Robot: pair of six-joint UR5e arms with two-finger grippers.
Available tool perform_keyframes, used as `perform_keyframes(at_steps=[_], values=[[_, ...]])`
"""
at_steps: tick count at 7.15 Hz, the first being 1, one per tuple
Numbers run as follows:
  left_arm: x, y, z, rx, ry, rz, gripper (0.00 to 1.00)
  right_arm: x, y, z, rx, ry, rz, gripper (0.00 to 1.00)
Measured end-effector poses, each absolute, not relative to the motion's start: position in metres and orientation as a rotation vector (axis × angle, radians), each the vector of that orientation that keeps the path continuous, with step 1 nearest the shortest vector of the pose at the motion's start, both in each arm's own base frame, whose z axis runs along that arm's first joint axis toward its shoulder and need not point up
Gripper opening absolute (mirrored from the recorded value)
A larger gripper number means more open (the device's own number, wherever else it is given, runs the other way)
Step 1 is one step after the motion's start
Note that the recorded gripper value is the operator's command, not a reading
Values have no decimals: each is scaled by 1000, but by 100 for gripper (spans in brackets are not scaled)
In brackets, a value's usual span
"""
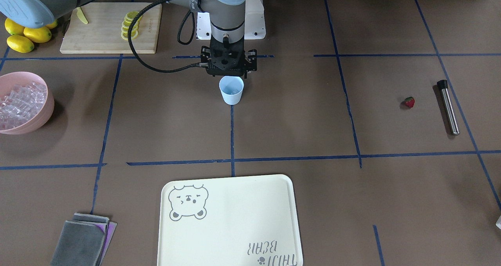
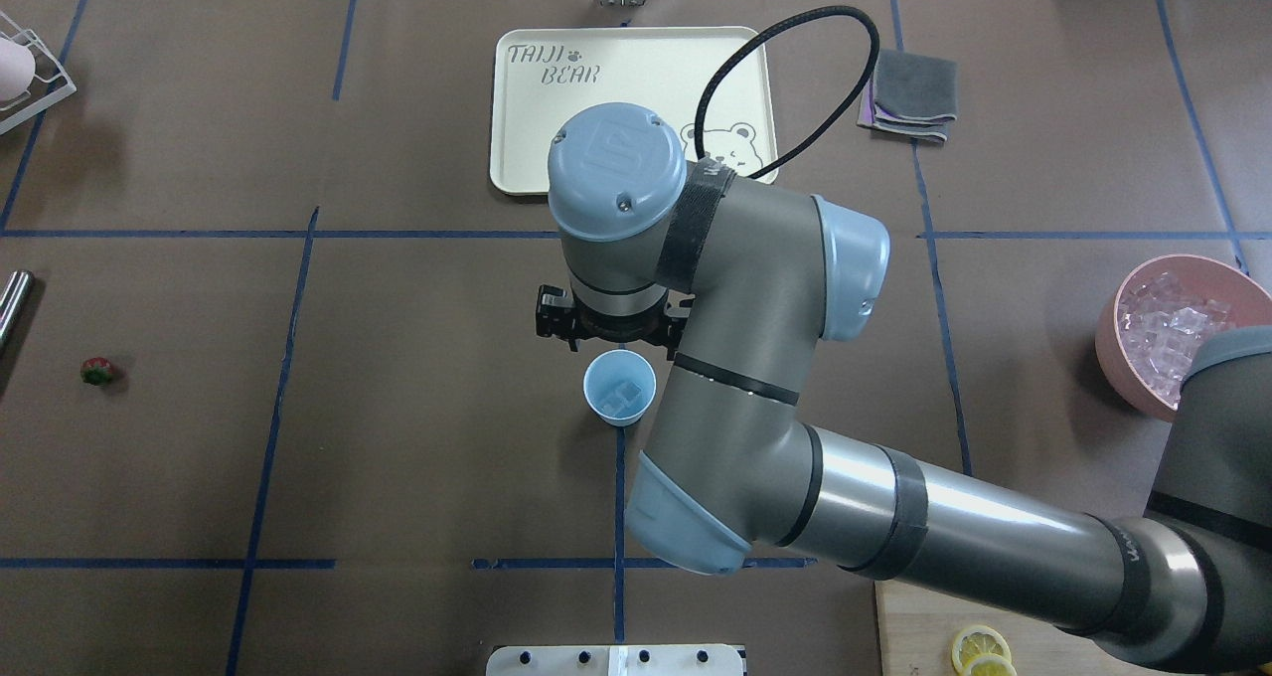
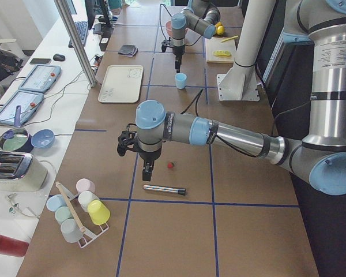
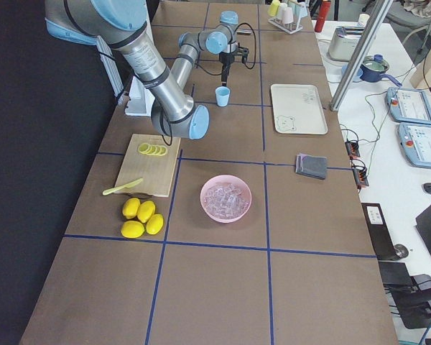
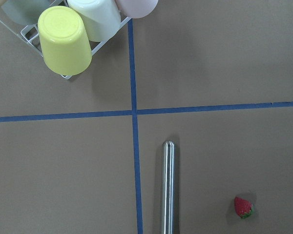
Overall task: Mash ice and strawberries in cup
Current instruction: 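Lower into the cup and open the right gripper to release the cube, then move the right gripper back over the pink bowl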
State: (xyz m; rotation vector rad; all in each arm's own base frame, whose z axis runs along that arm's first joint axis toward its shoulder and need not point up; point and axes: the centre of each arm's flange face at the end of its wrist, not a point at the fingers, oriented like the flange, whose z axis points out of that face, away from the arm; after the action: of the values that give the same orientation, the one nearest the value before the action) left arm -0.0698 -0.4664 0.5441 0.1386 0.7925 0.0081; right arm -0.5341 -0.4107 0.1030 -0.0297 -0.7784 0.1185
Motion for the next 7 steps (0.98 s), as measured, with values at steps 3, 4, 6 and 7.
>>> perform_keyframes(at_steps=[3, 4, 6, 7], values=[[-63, -467, 546, 131, 794, 21, 100, -423, -417, 153, 74, -796, 110, 99], [-63, -467, 545, 132, 794, 22, 100, -379, -417, 179, 113, -789, 87, 99], [-63, -468, 544, 135, 794, 24, 100, -307, -425, 231, 142, -744, 78, 99], [-63, -468, 543, 137, 794, 25, 100, -279, -431, 259, 145, -726, 97, 99]])
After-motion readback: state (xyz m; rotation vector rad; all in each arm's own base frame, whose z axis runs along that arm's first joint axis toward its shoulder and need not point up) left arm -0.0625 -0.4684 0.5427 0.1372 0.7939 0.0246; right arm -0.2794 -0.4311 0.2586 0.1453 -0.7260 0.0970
